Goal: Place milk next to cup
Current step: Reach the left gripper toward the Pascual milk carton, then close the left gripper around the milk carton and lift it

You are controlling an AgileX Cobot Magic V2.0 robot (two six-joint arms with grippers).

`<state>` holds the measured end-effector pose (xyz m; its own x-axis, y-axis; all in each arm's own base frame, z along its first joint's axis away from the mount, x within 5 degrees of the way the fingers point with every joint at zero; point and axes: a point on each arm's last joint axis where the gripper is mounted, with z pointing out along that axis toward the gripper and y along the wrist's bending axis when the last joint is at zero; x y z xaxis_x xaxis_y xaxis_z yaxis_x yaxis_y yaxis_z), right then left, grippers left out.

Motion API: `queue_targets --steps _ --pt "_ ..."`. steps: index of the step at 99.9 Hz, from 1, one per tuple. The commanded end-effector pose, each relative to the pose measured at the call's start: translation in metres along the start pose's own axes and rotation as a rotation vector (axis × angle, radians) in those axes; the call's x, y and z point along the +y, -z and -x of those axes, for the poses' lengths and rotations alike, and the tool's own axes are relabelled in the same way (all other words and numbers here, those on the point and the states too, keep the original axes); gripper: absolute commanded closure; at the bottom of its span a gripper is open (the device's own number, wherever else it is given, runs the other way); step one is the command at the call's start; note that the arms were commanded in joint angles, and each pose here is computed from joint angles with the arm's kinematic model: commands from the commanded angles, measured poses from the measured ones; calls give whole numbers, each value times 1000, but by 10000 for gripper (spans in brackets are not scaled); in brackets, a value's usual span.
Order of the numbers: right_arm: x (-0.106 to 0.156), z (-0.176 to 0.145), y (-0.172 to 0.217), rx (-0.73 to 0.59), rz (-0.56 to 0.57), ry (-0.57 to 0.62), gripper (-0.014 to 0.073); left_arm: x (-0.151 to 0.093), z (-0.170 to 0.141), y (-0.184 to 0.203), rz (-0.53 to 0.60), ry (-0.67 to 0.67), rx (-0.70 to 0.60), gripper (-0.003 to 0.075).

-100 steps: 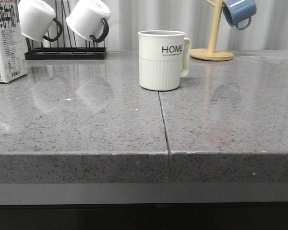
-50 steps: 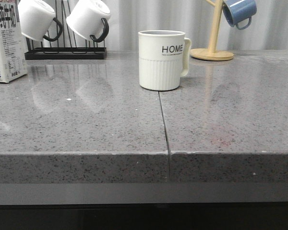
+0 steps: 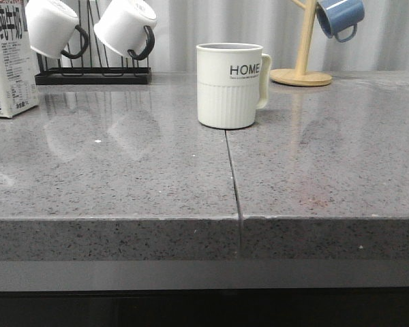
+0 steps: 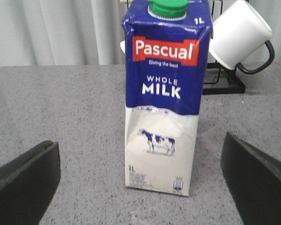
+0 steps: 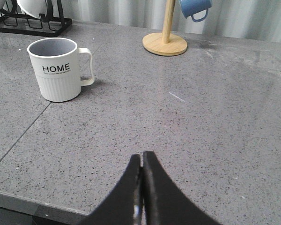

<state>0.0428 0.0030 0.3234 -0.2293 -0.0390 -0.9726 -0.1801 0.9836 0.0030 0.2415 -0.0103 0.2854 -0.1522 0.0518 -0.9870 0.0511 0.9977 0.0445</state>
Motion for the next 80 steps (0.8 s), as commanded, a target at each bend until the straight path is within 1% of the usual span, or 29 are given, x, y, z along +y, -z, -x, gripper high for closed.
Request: queue_targets --steps 1,17,40,80 --pt "0 14 3 -89 3 5 650 1 25 -9 8 4 -127 50" --pt "0 14 3 -89 3 5 650 2 28 -27 8 4 -114 50" --pt "0 14 3 -89 3 5 650 -6 33 -47 -17 9 -111 50" --pt "0 14 3 -89 3 5 650 -9 32 -78 -23 10 -95 50"
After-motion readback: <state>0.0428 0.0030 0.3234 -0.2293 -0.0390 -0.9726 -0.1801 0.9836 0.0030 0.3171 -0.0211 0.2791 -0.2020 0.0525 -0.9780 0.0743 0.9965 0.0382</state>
